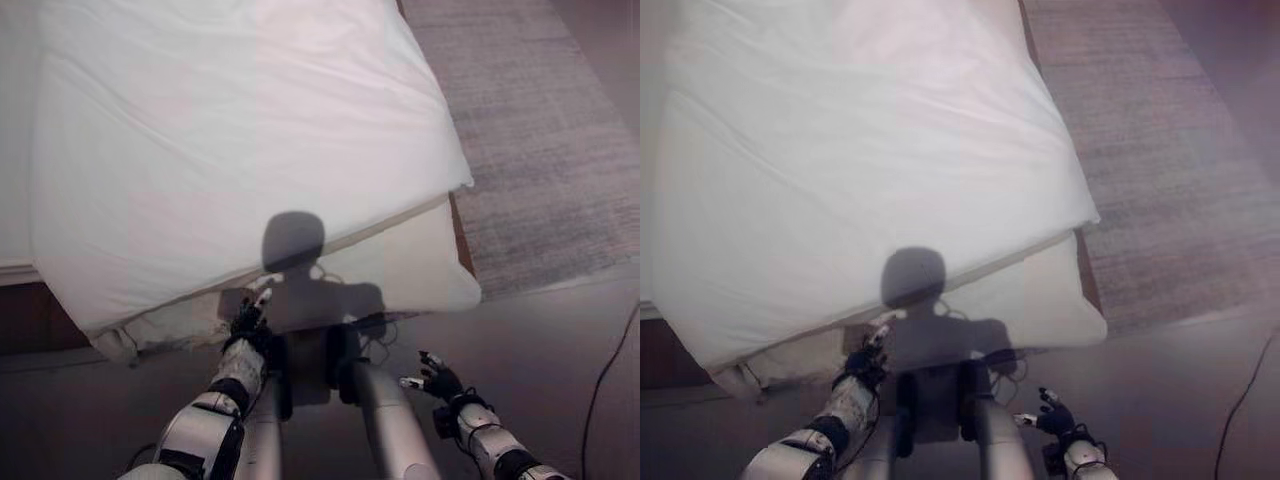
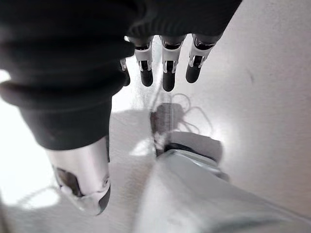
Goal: Make the bed
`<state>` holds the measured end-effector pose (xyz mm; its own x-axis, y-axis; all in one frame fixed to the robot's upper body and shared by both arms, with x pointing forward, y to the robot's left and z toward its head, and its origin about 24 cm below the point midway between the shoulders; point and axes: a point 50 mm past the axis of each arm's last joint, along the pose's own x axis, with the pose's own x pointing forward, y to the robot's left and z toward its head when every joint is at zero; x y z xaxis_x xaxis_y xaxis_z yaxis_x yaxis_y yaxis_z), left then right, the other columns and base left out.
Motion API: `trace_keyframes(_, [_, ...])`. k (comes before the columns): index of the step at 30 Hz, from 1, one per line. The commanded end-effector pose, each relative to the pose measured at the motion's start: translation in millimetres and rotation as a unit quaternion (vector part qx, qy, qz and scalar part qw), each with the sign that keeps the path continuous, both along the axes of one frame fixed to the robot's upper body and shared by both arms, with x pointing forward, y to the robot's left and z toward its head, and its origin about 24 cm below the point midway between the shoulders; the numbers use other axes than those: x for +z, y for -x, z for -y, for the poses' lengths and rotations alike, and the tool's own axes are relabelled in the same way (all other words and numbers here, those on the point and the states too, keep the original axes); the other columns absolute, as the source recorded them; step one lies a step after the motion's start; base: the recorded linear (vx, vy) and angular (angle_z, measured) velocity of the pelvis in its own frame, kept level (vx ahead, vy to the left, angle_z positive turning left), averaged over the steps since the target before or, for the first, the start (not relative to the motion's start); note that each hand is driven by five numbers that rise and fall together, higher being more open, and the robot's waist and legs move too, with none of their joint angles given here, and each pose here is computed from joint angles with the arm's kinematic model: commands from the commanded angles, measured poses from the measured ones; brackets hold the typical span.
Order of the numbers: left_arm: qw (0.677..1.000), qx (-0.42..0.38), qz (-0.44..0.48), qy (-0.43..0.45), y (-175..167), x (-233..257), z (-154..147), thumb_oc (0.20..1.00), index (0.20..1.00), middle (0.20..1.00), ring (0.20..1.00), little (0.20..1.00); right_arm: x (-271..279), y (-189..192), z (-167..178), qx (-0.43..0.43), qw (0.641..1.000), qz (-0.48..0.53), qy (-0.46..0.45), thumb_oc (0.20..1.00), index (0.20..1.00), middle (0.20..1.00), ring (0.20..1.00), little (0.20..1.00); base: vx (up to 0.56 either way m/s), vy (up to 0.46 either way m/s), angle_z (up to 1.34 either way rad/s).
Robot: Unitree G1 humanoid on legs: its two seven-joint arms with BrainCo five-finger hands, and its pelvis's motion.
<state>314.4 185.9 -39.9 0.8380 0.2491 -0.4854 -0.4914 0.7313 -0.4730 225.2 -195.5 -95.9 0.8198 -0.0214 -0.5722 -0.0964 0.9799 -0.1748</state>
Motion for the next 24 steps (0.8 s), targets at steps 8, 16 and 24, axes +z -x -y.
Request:
trace_keyframes(8, [0.985,0.126,0.104,0.055,-35.6,55.5,-26.5,1.000,1.000,1.000,1.000,1.000,12.3,3.9,0.4,0.000,0.998,0.051,-0.034,1.000,1.000,1.000,1.000,1.000,0.01,0.001,-0.03])
trace_keyframes(16, [0.970,0.183,0.146,0.068,-51.9,91.8,-50.1,1.000,1.000,1.000,1.000,1.000,13.9,5.9,-0.7,0.002,0.997,0.057,-0.043,1.000,1.000,1.000,1.000,1.000,0.00,0.010,-0.07])
trace_keyframes(24, [0.973,0.177,0.145,0.030,-57.3,106.3,-61.7,0.200,0.200,0.200,0.200,0.200,15.1,4.0,-1.0,0.018,0.998,0.057,-0.034,1.000,1.000,1.000,1.000,1.000,-0.01,0.014,-0.03])
